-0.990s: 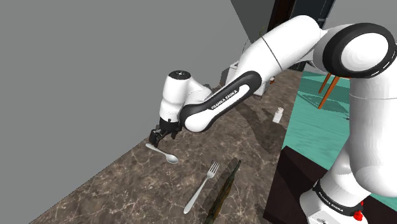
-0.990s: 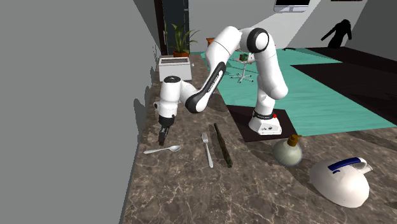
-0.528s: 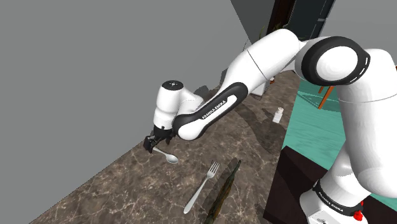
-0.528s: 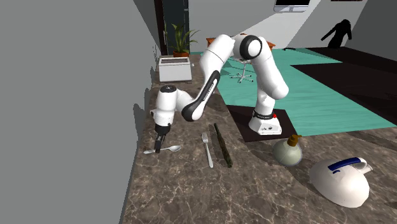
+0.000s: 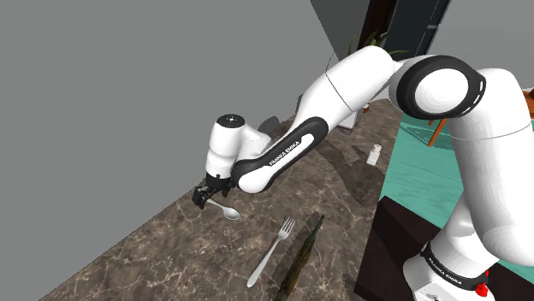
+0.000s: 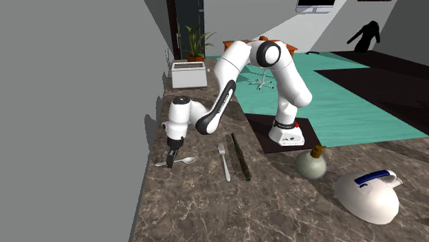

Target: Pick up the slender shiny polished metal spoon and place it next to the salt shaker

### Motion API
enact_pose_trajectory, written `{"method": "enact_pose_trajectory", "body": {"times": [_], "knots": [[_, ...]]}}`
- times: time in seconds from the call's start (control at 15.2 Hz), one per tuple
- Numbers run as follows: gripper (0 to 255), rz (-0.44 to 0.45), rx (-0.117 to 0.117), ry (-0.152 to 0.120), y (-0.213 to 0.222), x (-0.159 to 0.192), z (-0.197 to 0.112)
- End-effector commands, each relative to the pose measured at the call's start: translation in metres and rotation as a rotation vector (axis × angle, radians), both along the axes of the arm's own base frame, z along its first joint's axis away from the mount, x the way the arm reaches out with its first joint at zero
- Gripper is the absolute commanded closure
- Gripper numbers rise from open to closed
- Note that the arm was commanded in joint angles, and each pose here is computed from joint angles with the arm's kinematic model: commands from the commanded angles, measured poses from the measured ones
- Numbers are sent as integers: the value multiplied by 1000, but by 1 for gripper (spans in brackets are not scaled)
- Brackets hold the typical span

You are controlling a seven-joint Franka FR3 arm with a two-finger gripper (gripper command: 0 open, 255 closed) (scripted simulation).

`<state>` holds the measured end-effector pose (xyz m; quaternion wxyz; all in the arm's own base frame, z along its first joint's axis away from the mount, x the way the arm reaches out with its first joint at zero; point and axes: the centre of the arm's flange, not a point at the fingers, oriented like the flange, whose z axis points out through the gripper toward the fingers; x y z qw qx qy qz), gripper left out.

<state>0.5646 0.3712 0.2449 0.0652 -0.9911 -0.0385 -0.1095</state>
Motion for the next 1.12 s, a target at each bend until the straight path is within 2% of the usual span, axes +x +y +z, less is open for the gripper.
{"method": "enact_pose_trajectory", "body": {"times": [0.0,0.07,0.13,0.73,1.06], "knots": [[0,0,0,0,0,0,0],[0,0,0,0,0,0,0],[255,0,0,0,0,0,0],[255,0,0,0,0,0,0],[255,0,0,0,0,0,26]]}}
